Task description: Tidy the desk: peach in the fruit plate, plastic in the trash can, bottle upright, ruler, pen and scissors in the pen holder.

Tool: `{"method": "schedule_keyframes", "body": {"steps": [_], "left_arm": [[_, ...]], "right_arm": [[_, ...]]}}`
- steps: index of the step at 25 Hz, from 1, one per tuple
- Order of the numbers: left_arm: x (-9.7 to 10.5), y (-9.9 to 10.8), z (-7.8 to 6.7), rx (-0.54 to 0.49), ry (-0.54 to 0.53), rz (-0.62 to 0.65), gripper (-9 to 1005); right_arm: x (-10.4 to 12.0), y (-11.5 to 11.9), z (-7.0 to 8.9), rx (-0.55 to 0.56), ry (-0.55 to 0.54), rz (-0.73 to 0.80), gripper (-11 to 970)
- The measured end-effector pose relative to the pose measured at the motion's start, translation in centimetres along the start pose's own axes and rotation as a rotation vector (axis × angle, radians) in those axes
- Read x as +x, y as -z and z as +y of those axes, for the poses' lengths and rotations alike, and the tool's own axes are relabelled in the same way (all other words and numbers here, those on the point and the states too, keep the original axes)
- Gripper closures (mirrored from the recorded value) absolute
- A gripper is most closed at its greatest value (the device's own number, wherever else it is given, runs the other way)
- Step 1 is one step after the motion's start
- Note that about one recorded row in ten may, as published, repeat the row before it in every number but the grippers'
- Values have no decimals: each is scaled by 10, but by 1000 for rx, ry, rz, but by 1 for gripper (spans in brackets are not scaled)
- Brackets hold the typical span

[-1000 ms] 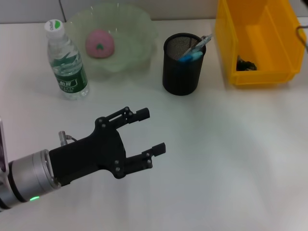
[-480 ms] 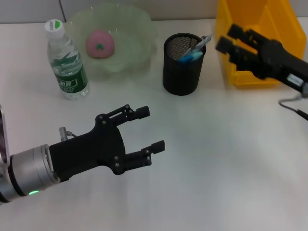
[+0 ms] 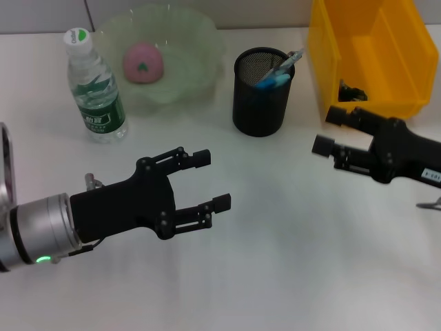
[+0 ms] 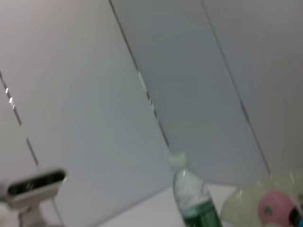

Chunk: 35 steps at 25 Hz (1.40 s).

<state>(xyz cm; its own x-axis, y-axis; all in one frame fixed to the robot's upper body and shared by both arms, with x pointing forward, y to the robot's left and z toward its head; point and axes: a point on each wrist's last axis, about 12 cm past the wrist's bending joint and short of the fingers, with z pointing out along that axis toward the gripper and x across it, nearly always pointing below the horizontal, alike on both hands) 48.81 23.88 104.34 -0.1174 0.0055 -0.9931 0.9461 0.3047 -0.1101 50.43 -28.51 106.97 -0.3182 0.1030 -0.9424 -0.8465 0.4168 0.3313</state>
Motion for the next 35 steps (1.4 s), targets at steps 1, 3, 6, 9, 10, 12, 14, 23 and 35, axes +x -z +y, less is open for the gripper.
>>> {"method": "schedule_keyframes", "body": {"steps": [1,3,6,9,10,12,14,23,35], "left_arm": [[-1,0,1,3,7,7,218],[-2,-3,5,11,26,32,218],[-1,-8,8,38,49,85,218],[0,-12,8,56,74,121,218],[0,-12,8,56,74,121,218],[0,-12,8,57,82,126,218],[0,-13,8,63,83,127,218],[3,-11,4,74,88,142,218],[6,-9,3,77,88,156,218]], "right_arm": [[1,0,0,-4,3,10,146],[2,0,1,-10,9,21,146],[10,0,5,-33,33,69,147],[15,-2,7,-55,64,116,148],[15,-2,7,-55,64,116,148],[18,-2,7,-68,98,148,148],[23,-4,8,-87,162,185,149],[40,-15,14,-104,260,227,150],[39,-18,13,-108,260,221,149]]}}
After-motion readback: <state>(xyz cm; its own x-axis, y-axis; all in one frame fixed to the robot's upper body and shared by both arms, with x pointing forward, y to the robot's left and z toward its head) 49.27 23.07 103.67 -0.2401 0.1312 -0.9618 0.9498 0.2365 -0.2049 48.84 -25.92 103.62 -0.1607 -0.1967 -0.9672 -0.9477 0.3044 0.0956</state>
